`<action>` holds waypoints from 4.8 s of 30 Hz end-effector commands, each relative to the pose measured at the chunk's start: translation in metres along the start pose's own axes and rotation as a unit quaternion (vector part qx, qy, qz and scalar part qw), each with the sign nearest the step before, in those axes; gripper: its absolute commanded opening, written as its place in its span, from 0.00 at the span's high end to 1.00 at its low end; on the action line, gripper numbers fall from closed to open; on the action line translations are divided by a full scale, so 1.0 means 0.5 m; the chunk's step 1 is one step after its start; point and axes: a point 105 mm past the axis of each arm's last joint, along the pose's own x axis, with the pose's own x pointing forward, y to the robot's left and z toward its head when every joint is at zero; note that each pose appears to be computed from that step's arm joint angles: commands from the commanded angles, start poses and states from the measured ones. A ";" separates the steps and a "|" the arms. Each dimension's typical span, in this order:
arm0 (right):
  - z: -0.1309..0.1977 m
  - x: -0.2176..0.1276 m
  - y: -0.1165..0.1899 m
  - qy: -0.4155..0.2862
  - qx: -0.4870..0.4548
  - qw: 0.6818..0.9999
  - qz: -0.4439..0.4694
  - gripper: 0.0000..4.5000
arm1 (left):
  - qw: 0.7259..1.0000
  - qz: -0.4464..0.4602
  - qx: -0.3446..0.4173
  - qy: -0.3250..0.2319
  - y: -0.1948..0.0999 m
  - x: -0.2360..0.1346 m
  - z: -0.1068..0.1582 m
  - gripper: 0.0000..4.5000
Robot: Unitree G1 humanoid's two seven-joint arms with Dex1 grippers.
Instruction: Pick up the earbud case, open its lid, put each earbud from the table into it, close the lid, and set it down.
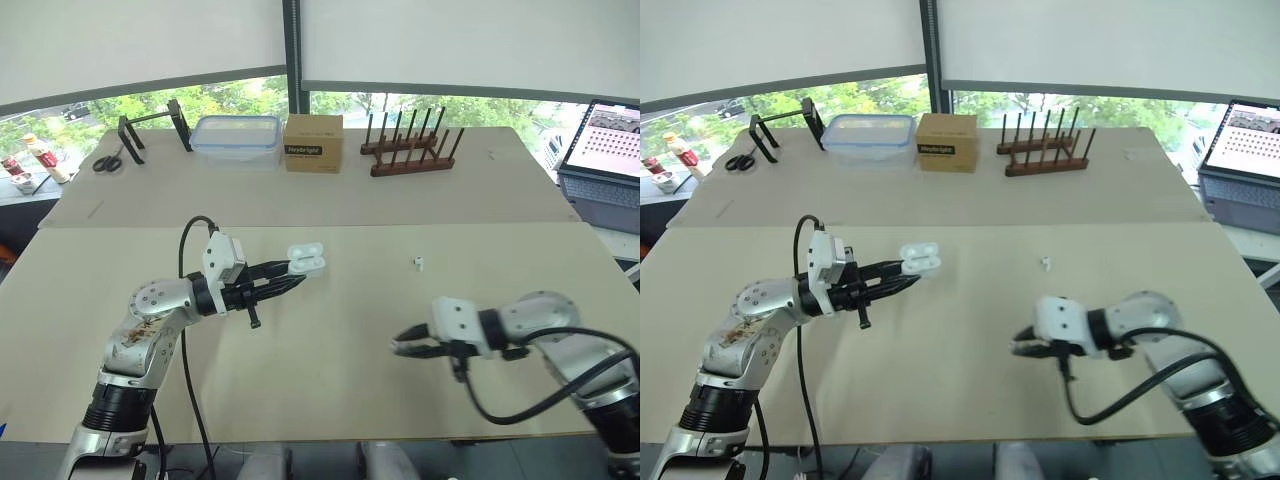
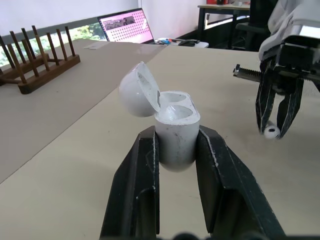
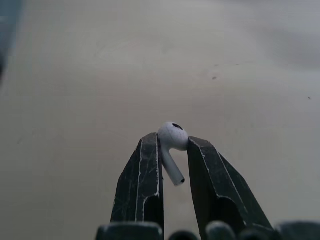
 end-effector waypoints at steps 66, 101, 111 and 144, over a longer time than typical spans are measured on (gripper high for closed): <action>-0.079 -0.069 0.071 0.060 0.110 0.990 -0.067 0.39 | 1.000 -0.008 0.000 -0.010 -0.002 0.009 0.036 0.89; -0.033 -0.045 0.070 0.246 0.046 0.968 -0.010 0.39 | 1.000 -0.015 0.003 -0.008 -0.003 0.016 0.029 0.89; -0.053 -0.042 0.066 0.256 0.048 0.966 -0.004 0.39 | 1.000 -0.014 0.003 -0.006 -0.002 0.016 0.029 0.89; 0.014 -0.050 0.002 0.170 0.070 0.980 -0.073 0.92 | 1.000 0.001 0.003 -0.019 0.014 0.018 0.038 0.89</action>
